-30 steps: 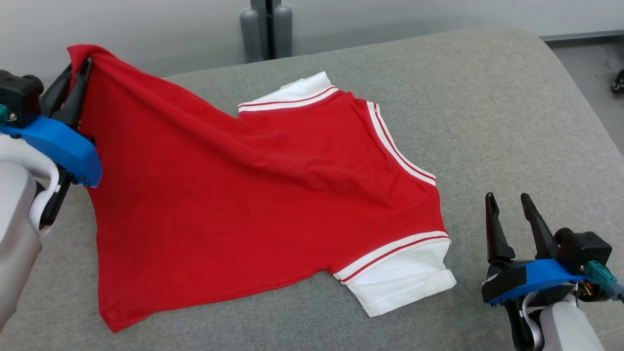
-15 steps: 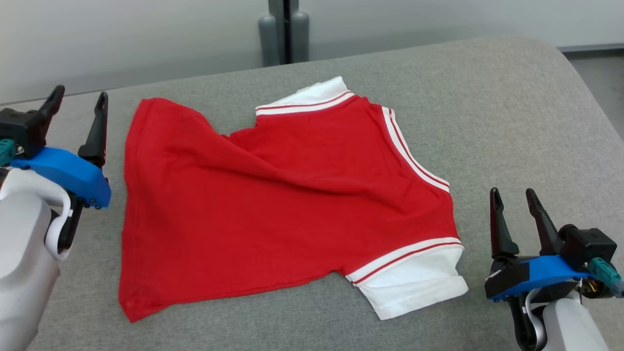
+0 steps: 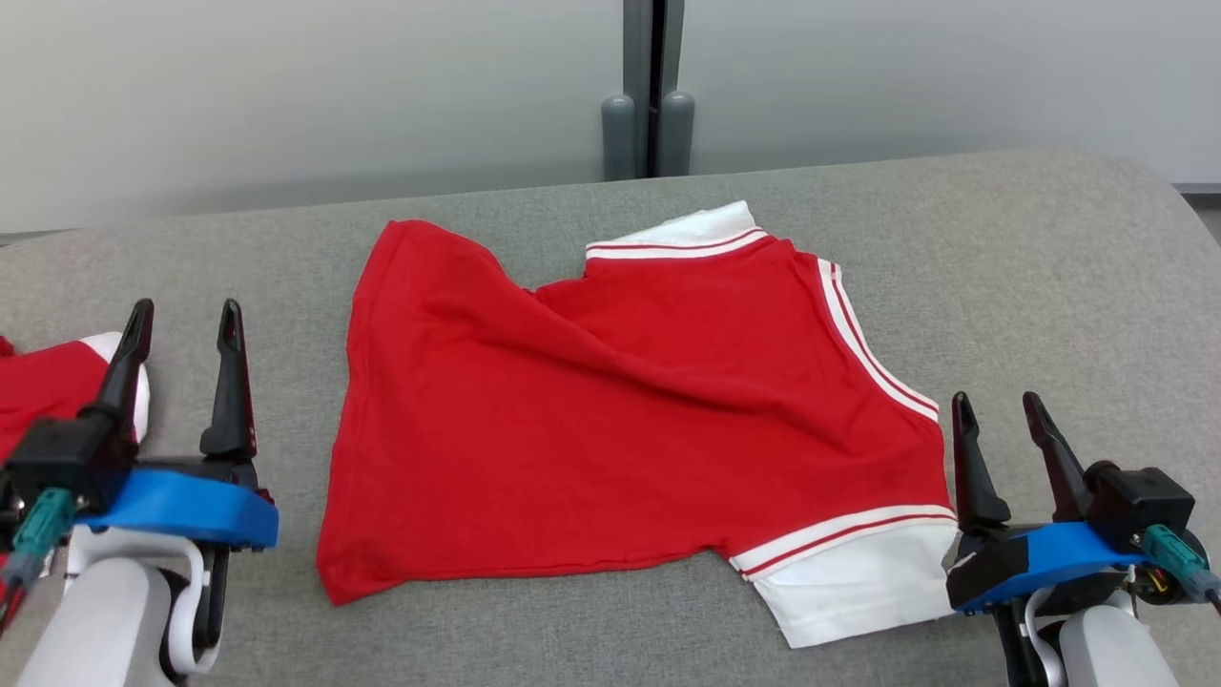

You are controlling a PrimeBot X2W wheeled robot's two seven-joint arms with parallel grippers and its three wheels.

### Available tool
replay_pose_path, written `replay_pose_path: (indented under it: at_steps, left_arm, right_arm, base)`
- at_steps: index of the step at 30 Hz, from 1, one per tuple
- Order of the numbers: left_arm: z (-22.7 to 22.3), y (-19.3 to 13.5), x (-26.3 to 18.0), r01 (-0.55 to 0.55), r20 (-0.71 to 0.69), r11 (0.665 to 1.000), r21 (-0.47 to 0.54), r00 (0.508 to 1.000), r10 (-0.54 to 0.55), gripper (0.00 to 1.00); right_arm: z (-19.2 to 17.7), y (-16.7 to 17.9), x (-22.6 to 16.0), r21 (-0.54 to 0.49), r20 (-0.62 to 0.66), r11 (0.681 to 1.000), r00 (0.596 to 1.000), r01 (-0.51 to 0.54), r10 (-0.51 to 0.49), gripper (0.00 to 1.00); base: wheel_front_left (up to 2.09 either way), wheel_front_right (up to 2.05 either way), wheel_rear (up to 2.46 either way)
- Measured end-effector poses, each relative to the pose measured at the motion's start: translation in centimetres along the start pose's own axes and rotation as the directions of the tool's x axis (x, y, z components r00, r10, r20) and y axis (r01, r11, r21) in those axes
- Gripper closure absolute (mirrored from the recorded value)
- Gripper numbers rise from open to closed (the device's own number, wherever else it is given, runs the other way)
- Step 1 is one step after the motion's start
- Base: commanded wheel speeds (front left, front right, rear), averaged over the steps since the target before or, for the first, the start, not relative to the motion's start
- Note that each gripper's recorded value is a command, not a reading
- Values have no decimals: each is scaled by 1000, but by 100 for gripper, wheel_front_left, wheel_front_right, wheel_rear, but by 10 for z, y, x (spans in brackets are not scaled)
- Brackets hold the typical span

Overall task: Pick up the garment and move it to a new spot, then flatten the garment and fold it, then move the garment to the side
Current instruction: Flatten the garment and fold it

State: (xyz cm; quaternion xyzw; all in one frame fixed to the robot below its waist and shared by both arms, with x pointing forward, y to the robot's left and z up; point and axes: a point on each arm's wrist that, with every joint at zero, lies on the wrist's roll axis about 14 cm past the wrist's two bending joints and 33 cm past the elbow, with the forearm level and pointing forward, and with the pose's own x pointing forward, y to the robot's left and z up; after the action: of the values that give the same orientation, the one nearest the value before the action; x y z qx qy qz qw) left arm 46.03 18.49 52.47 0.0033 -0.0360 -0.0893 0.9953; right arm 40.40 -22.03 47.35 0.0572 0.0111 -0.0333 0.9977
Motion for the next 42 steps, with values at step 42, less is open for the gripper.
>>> replay_pose_path:
  at_steps: [42]
  left_arm:
    - [-35, 23, -92, -214, -62, 976, -42, 976, 211, 0]
  right_arm:
    - [-78, -10, 18, -163, -419, 982, 908, -92, 15, 0]
  base:
    - [0, 0, 0]
